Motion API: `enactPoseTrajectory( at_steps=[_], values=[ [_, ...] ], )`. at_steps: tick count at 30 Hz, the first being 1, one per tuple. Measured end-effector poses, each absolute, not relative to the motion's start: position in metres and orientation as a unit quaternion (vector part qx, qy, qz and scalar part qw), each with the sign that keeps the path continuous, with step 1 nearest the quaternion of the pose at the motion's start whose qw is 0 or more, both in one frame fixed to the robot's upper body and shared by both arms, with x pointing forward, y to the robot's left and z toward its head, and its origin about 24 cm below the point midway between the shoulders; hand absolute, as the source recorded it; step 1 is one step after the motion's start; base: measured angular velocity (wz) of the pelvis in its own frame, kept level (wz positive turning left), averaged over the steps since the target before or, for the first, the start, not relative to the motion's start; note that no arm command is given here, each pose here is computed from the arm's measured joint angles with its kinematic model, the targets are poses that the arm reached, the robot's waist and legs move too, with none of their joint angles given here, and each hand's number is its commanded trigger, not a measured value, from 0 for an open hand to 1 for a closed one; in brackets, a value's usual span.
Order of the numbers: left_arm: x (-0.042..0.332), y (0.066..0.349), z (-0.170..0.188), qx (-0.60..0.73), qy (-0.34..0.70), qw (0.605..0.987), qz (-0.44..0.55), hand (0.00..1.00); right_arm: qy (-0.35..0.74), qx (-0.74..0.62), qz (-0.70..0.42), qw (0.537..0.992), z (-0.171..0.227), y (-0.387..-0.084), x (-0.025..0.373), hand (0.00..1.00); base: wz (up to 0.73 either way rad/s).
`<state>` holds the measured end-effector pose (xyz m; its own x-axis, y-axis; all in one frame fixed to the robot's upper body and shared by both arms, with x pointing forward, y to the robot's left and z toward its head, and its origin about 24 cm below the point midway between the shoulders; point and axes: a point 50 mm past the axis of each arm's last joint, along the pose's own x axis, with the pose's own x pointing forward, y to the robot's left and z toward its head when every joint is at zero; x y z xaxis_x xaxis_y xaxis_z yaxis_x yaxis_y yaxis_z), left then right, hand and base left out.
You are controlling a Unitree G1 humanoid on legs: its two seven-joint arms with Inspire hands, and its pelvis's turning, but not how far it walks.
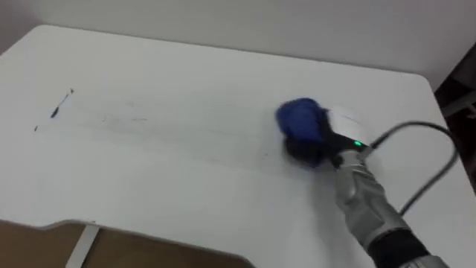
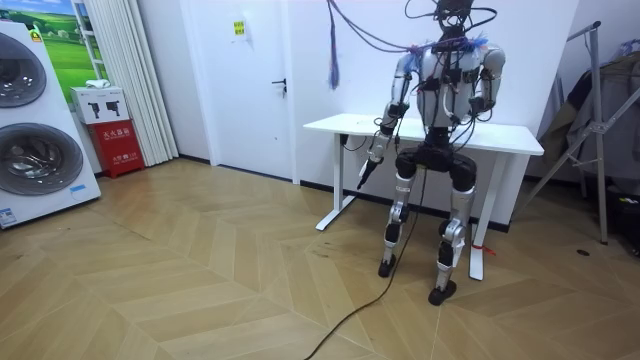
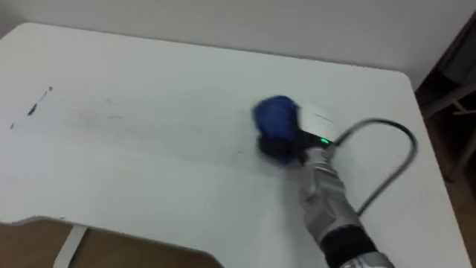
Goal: Wipe table
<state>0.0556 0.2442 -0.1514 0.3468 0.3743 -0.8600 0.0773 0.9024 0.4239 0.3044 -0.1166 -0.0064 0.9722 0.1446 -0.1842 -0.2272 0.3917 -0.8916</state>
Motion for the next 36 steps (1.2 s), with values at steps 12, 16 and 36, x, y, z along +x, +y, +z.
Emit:
enactPoseTrajectory(
  at_steps=[12, 16, 36],
  values=[
    [0.002, 0.276, -0.145, 0.198, 0.609, 0.749, 0.173, 0.0, 0.143, -0.512, -0.086, 0.842, -0.059, -0.237, 0.215, 1.0, 0.28],
    [0.009, 0.278, -0.144, 0.205, 0.6, 0.753, 0.176, 0.0, 0.173, -0.516, -0.12, 0.83, -0.057, -0.26, 0.21, 1.0, -0.17],
    [-0.016, 0.266, -0.144, 0.202, 0.624, 0.738, 0.16, 0.0, 0.152, -0.511, -0.019, 0.846, -0.062, -0.214, 0.221, 1.0, 0.04]
  ],
)
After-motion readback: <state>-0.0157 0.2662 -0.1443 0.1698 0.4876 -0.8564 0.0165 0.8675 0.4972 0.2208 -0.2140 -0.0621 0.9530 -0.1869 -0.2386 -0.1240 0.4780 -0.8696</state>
